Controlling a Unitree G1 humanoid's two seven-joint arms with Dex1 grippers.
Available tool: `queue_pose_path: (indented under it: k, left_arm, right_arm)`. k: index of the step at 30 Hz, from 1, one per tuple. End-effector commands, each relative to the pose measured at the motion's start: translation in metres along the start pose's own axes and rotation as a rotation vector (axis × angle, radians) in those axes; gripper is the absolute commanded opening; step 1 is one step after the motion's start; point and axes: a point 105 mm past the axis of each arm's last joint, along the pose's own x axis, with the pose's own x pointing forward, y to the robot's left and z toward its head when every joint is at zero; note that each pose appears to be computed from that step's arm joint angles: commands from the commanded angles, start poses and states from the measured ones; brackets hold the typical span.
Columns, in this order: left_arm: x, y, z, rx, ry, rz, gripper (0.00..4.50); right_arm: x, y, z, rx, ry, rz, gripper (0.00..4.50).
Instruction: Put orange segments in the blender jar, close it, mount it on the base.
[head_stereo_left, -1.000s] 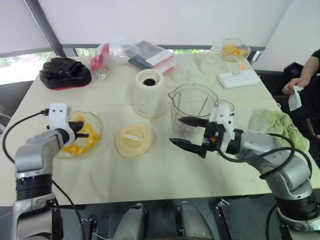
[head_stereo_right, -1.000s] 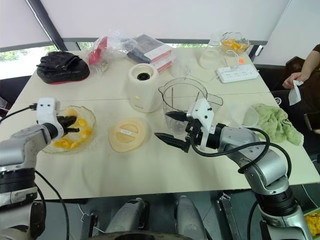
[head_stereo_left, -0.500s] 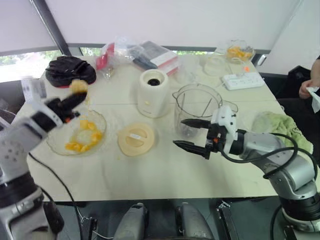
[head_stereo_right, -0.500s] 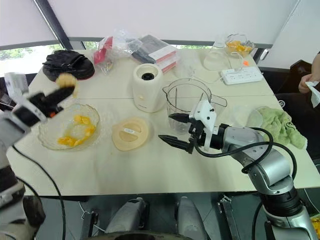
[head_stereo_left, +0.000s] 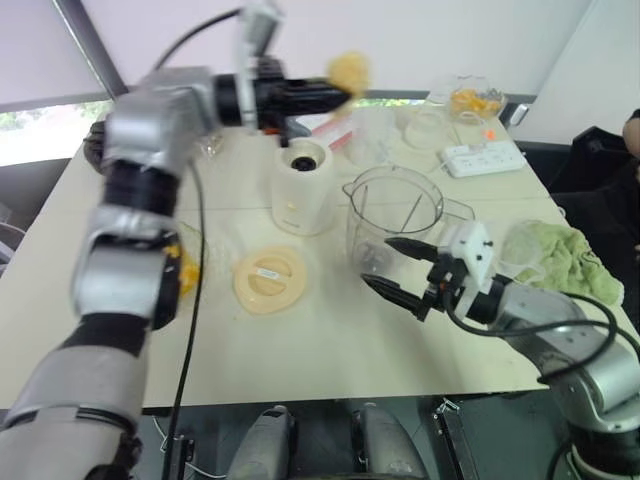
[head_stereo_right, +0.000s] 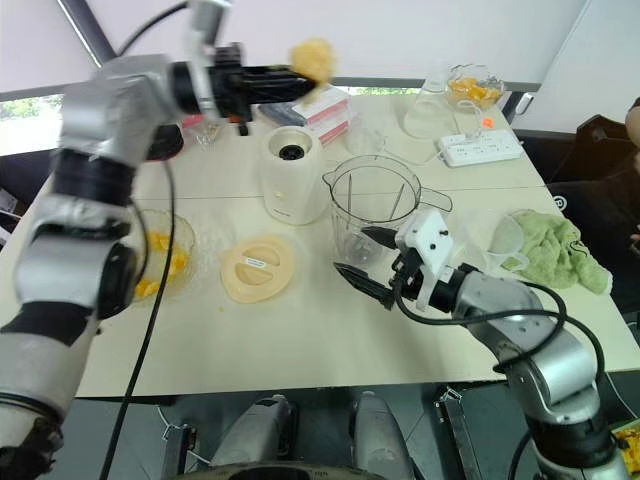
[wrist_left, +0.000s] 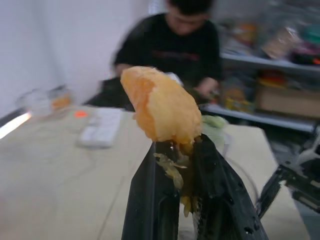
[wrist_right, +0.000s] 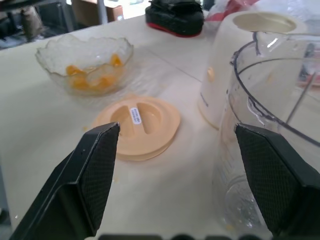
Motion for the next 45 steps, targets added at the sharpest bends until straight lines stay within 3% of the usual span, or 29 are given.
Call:
queue_pose_path:
  k: [1, 5, 11, 17, 23, 26, 32, 41, 45]
  left_arm:
    - [0.023, -0.005, -0.001, 0.112, 0.060, -0.101, 0.33]
    - [0.045, -0.014, -0.025, 0.142, 0.164, -0.195, 0.33]
    - [0.048, -0.021, -0.059, 0.157, 0.304, -0.267, 0.33]
    - [0.042, -0.026, -0.076, 0.170, 0.395, -0.326, 0.33]
    - [0.045, -0.024, -0.080, 0.168, 0.397, -0.304, 0.33]
    - [0.047, -0.024, -0.080, 0.157, 0.390, -0.295, 1.13]
    - [0.045, -0.019, -0.084, 0.173, 0.387, -0.251, 4.18]
    - [0.039, -0.007, -0.066, 0.172, 0.300, -0.156, 4.18]
    - [0.032, 0.006, -0.031, 0.156, 0.126, -0.052, 4.18]
  right_arm:
    - [-0.011, 0.003, 0.015, -0.045, -0.054, -0.078, 3.86]
    - [-0.025, 0.008, 0.010, -0.030, -0.039, -0.160, 3.86]
    - [-0.041, 0.003, 0.027, -0.070, -0.096, -0.276, 3.86]
    - [-0.053, 0.001, 0.036, -0.081, -0.116, -0.297, 3.86]
    - [-0.054, -0.002, 0.034, -0.079, -0.102, -0.295, 3.86]
    - [-0.053, -0.001, 0.034, -0.074, -0.102, -0.289, 3.86]
    - [-0.051, -0.002, 0.032, -0.068, -0.096, -0.288, 3.86]
    - [-0.050, -0.003, 0.028, -0.058, -0.083, -0.281, 3.86]
    - [-0.054, -0.007, 0.022, -0.057, -0.057, -0.302, 3.86]
